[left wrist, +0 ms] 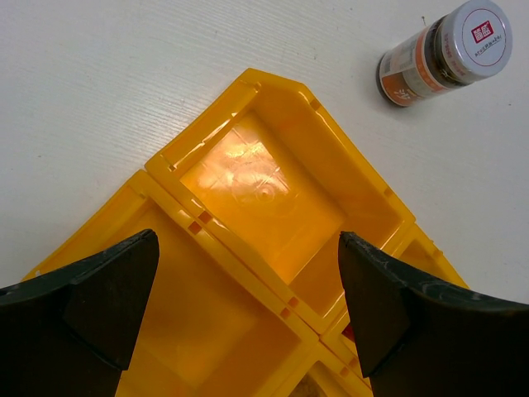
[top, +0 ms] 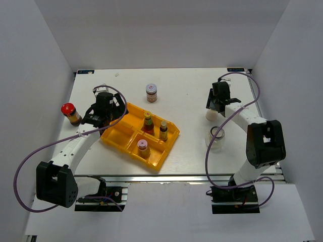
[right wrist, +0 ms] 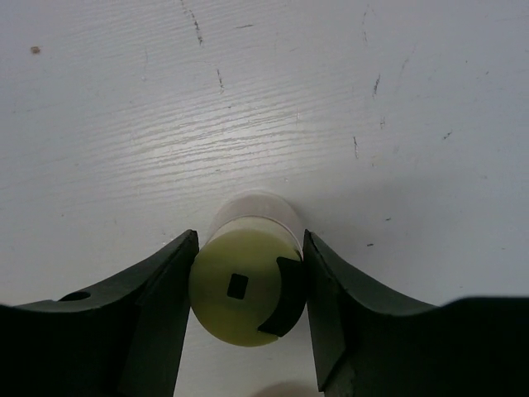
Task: Organize the condiment bottles
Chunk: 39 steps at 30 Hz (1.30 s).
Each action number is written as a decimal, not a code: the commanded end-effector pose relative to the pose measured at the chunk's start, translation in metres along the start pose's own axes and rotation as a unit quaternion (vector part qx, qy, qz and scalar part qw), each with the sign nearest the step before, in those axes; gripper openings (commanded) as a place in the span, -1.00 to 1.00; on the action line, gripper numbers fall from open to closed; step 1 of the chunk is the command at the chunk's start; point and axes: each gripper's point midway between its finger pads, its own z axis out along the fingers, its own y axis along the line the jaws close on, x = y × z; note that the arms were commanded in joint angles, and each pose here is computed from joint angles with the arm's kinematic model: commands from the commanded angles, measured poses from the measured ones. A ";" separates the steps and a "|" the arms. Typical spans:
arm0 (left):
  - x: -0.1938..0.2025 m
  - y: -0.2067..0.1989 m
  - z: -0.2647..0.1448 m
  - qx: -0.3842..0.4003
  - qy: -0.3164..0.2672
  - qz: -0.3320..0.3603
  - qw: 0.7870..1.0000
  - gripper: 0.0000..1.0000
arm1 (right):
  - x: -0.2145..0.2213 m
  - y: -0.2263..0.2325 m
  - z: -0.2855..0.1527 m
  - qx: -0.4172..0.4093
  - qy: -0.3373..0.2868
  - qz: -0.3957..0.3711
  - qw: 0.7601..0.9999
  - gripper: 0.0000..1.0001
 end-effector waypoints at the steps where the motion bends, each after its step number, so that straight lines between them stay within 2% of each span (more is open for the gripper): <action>1: -0.010 -0.002 -0.004 0.005 -0.015 -0.003 1.000 0.96 | -0.024 -0.002 -0.005 0.009 -0.031 0.019 0.999 -0.08; 2: -0.011 -0.002 -0.004 0.006 -0.017 -0.004 1.000 0.96 | -0.027 -0.002 -0.009 0.007 -0.036 0.017 0.999 -0.14; 3: -0.012 -0.003 -0.006 0.007 -0.018 -0.004 1.000 0.96 | -0.029 -0.003 -0.011 0.008 -0.038 0.017 0.999 -0.32; 4: -0.011 -0.003 -0.006 0.008 -0.018 -0.004 1.000 0.96 | -0.030 -0.004 -0.015 0.007 -0.038 0.015 0.999 -0.39; 8: -0.012 -0.002 -0.008 0.009 -0.020 -0.008 1.000 0.96 | -0.050 0.006 -0.047 -0.042 -0.076 0.005 0.996 -0.52; 13: -0.013 -0.004 -0.010 0.013 -0.022 -0.011 1.000 0.96 | -0.067 0.052 -0.112 -0.134 -0.140 -0.052 0.980 -0.68; 15: -0.014 -0.006 -0.010 0.017 -0.023 -0.013 1.000 0.96 | -0.070 0.082 -0.156 -0.202 -0.175 -0.080 0.960 -0.70; 16: -0.014 -0.007 -0.011 0.020 -0.023 -0.014 0.999 0.96 | -0.074 0.095 -0.184 -0.243 -0.200 -0.101 0.944 -0.71; 19: -0.013 -0.007 -0.011 0.022 -0.021 -0.014 0.999 0.97 | -0.054 0.141 -0.246 -0.360 -0.218 -0.158 0.893 -0.75; 23: -0.011 -0.007 -0.009 0.019 -0.018 -0.014 1.000 0.96 | -0.001 0.185 -0.306 -0.484 -0.194 -0.232 0.821 -0.77; 25: -0.011 -0.007 -0.009 0.020 -0.016 -0.013 1.000 0.96 | 0.025 0.196 -0.314 -0.508 -0.171 -0.255 0.805 -0.77; 26: -0.011 -0.007 -0.008 0.021 -0.015 -0.013 1.000 0.96 | 0.041 0.204 -0.324 -0.523 -0.169 -0.281 0.786 -0.77; 29: -0.011 -0.007 -0.007 0.020 -0.015 -0.012 1.000 0.96 | 0.078 0.217 -0.328 -0.541 -0.130 -0.310 0.771 -0.77; 31: -0.010 -0.009 -0.006 0.022 -0.011 -0.011 1.000 0.97 | 0.095 0.223 -0.319 -0.529 -0.113 -0.325 0.776 -0.77; 35: -0.009 -0.012 -0.003 0.029 -0.006 -0.009 1.000 0.96 | 0.127 0.242 -0.317 -0.534 -0.083 -0.353 0.764 -0.77; 36: -0.008 -0.013 -0.002 0.029 -0.004 -0.008 1.000 0.96 | 0.125 0.245 -0.310 -0.515 -0.090 -0.351 0.777 -0.77; 39: -0.006 -0.015 0.001 0.032 0.003 -0.003 0.999 0.96 | 0.133 0.257 -0.295 -0.492 -0.089 -0.345 0.794 -0.77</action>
